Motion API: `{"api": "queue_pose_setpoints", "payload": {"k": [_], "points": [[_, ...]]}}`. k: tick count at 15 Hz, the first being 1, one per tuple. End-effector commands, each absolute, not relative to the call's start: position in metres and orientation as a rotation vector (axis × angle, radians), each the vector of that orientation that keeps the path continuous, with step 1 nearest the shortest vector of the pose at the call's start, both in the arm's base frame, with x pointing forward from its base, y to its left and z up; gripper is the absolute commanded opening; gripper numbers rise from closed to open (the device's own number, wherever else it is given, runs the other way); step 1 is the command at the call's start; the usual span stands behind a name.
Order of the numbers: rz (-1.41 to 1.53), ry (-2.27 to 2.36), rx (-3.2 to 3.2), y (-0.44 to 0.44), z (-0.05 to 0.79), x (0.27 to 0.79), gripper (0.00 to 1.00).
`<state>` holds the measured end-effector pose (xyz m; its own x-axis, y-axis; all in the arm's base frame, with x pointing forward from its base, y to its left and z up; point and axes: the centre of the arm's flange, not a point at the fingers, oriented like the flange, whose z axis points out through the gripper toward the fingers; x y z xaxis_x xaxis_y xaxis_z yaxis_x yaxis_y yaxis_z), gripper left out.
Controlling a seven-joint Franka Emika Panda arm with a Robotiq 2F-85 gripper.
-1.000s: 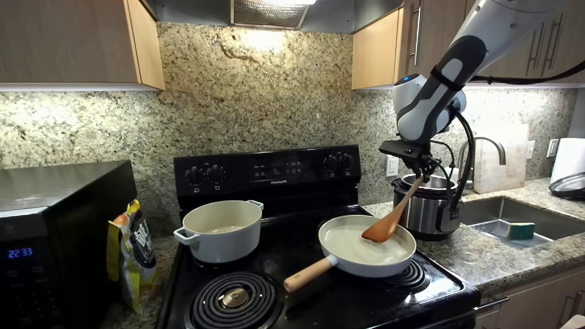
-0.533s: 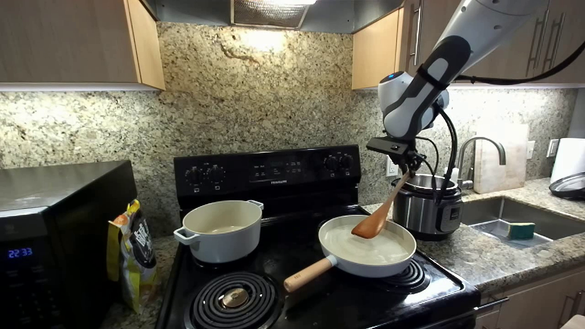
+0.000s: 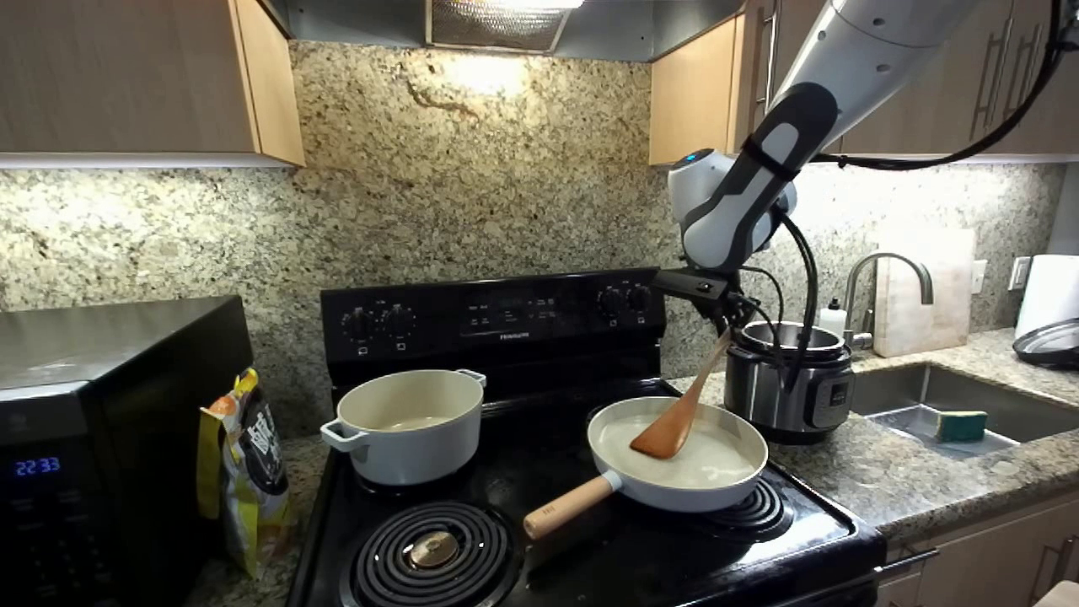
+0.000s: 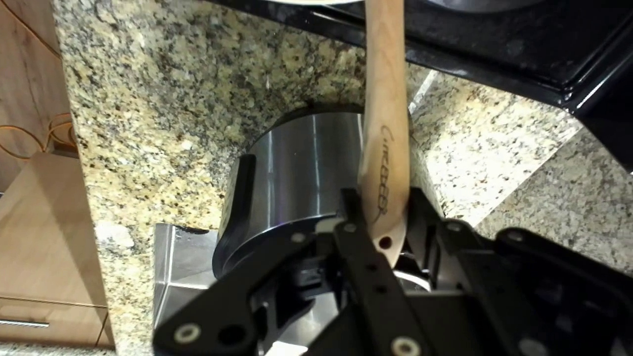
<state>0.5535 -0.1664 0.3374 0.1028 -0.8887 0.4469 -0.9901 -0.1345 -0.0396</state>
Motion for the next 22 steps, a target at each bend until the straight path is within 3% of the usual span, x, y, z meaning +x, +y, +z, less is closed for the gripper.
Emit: {"api": "queue_pose_setpoints", "payload": {"k": [1, 11, 22], "points": [[0.529, -1.849, 2.105, -0.148, 0.330, 0.556, 0.11], [0.436, -1.843, 2.140, -0.134, 0.287, 0.520, 0.11], [0.413, -1.977, 2.033, -0.208, 0.291, 0.469, 0.11]]}}
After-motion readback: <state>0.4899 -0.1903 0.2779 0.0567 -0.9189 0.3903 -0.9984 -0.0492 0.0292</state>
